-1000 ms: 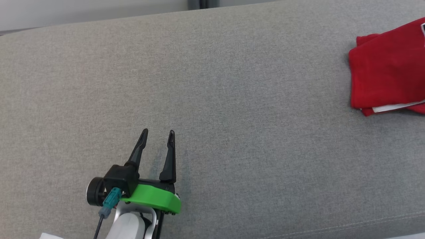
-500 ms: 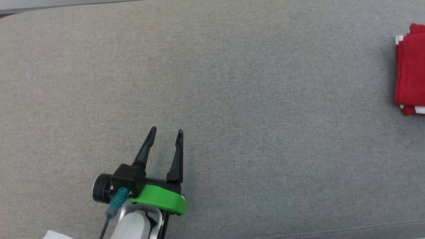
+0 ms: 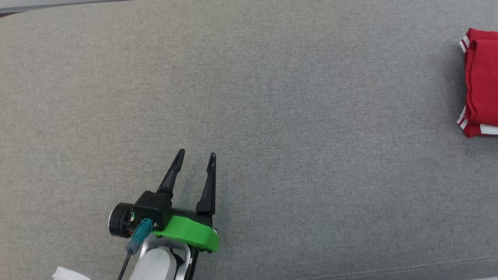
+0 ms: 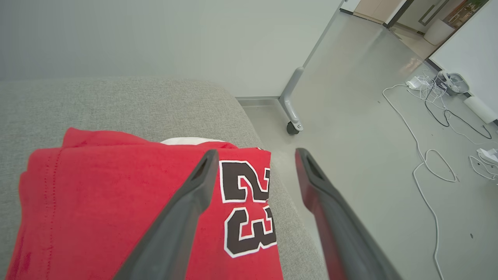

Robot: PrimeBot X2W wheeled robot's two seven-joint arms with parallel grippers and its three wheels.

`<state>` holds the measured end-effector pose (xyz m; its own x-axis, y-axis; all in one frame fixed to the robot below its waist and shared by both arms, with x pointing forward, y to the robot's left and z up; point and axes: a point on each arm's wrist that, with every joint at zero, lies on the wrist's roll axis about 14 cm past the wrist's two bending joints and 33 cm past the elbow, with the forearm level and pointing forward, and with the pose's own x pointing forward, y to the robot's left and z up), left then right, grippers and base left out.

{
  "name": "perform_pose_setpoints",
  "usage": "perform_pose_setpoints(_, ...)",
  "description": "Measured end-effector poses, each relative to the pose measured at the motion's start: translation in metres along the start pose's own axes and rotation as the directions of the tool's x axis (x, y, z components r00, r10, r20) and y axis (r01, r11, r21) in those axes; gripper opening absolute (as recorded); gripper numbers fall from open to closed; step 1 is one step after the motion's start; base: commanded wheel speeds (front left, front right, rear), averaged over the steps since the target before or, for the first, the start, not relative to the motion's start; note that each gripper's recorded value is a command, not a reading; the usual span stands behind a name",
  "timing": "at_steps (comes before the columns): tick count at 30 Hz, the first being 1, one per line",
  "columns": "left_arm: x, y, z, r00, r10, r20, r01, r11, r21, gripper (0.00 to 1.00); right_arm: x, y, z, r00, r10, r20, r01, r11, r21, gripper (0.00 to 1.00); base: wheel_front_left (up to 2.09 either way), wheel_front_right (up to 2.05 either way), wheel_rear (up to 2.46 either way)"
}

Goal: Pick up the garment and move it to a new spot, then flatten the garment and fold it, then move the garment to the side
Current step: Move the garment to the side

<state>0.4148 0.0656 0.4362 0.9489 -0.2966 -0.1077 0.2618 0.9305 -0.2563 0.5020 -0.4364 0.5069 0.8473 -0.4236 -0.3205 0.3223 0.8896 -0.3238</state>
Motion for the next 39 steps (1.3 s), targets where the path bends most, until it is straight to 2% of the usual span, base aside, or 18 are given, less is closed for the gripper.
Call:
perform_pose_setpoints(10, -0.007, 0.005, 0.014, 0.999, 0.021, 0.030, -0.021, 1.000, 0.013, 1.00, -0.018, 0.047, 0.046, 0.976, 0.118, 0.181, -0.119, 0.993, -0.001, 1.00, 0.00, 0.00, 0.00)
perform_pose_setpoints(19, -0.025, 0.018, 0.041, 0.991, 0.088, 0.100, -0.090, 0.996, 0.017, 1.00, -0.067, 0.100, 0.078, 0.898, 0.229, 0.376, -0.272, 0.960, 0.064, 1.00, 0.00, 0.00, 0.00)
perform_pose_setpoints(28, -0.058, 0.036, 0.051, 0.974, 0.182, 0.137, -0.183, 0.983, -0.003, 1.00, -0.127, 0.152, 0.068, 0.819, 0.307, 0.485, -0.406, 0.907, 0.111, 1.00, 0.00, 0.00, 0.00)
perform_pose_setpoints(32, -0.073, 0.041, 0.056, 0.964, 0.212, 0.162, -0.213, 0.977, -0.011, 1.00, -0.162, 0.185, 0.058, 0.780, 0.343, 0.524, -0.486, 0.859, 0.160, 1.00, 0.00, 0.00, 0.00)
perform_pose_setpoints(39, -0.090, 0.051, 0.051, 0.953, 0.260, 0.158, -0.260, 0.965, -0.019, 1.00, -0.198, 0.215, 0.033, 0.752, 0.402, 0.523, -0.554, 0.815, 0.170, 1.00, 0.00, 0.00, 0.00)
